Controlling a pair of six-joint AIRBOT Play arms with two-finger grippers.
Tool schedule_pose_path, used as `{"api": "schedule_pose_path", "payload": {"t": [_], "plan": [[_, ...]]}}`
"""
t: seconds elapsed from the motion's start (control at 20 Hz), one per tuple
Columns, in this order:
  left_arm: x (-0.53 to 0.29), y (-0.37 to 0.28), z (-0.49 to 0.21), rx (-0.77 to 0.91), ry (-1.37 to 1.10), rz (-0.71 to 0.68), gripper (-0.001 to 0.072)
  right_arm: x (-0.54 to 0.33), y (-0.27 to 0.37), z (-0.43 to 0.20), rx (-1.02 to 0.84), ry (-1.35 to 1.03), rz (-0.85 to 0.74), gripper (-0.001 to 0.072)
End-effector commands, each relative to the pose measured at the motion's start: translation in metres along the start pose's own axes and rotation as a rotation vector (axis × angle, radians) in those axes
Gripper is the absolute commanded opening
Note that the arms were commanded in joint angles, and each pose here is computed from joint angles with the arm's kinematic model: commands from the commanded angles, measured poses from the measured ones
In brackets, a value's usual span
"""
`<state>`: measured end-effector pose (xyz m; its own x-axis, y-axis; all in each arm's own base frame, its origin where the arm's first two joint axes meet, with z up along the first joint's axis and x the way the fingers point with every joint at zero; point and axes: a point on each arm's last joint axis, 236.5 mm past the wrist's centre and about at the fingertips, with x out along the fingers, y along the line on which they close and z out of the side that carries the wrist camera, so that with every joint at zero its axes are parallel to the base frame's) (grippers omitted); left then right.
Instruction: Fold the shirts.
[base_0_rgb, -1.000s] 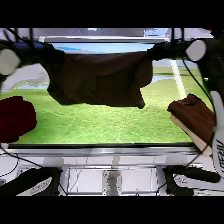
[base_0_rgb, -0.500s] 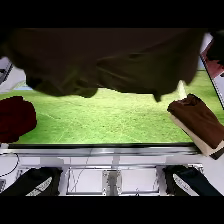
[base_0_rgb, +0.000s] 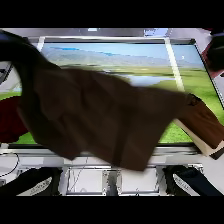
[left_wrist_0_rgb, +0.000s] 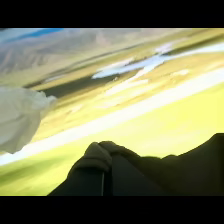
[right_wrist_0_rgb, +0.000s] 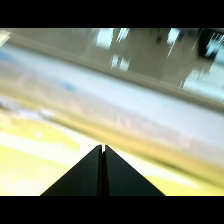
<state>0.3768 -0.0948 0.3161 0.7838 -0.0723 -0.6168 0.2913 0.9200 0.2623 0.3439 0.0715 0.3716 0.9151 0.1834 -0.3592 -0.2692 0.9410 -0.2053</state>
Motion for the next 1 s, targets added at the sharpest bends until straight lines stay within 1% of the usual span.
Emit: {"api": "schedule_pose_path", "payload": {"t": [0.0, 0.15, 0.25, 0.35, 0.4, 0.45, 0.5, 0.55, 0.6, 0.7, 0.75, 0.8, 0.9, 0.95], "plan": [[0.132, -0.025, -0.044, 0.092, 0.221, 0.000, 0.0008, 0.115, 0.005, -0.086, -0.042, 0.280, 0.000, 0.0020], [0.239, -0.047, -0.079, 0.139, 0.310, -0.017, 0.0009, 0.207, 0.033, -0.154, -0.002, 0.416, 0.068, 0.0020], [0.295, -0.056, -0.100, 0.179, 0.327, -0.011, 0.0010, 0.249, 0.049, -0.193, 0.030, 0.481, 0.103, 0.0022], [0.326, -0.055, -0.113, 0.149, 0.324, 0.005, 0.0044, 0.275, 0.057, -0.218, 0.068, 0.514, 0.111, 0.0031], [0.335, -0.052, -0.115, 0.131, 0.314, 0.009, 0.0343, 0.282, 0.059, -0.224, 0.079, 0.518, 0.109, 0.0066], [0.339, -0.046, -0.111, 0.115, 0.292, 0.018, 0.0720, 0.284, 0.059, -0.224, 0.079, 0.510, 0.107, 0.0186], [0.337, -0.036, -0.103, 0.097, 0.273, 0.034, 0.0698, 0.285, 0.058, -0.220, 0.079, 0.494, 0.104, 0.0326], [0.331, -0.022, -0.091, 0.087, 0.257, 0.059, 0.0699, 0.284, 0.057, -0.216, 0.078, 0.484, 0.102, 0.0370], [0.322, -0.005, -0.077, 0.081, 0.244, 0.095, 0.0699, 0.282, 0.054, -0.213, 0.072, 0.482, 0.097, 0.0370], [0.286, 0.045, -0.049, 0.079, 0.239, 0.223, 0.0699, 0.268, 0.046, -0.210, 0.043, 0.511, 0.076, 0.0370], [0.263, 0.073, -0.039, 0.057, 0.228, 0.281, 0.0699, 0.258, 0.041, -0.209, 0.028, 0.534, 0.067, 0.0370], [0.244, 0.095, -0.037, 0.023, 0.218, 0.310, 0.0699, 0.246, 0.036, -0.206, 0.016, 0.552, 0.056, 0.0370], [0.211, 0.140, -0.068, -0.070, 0.311, 0.354, 0.0696, 0.226, 0.028, -0.194, 0.024, 0.545, 0.039, 0.0377], [0.198, 0.156, -0.101, -0.124, 0.412, 0.339, 0.0695, 0.217, 0.024, -0.185, 0.052, 0.526, 0.030, 0.0379]]}}
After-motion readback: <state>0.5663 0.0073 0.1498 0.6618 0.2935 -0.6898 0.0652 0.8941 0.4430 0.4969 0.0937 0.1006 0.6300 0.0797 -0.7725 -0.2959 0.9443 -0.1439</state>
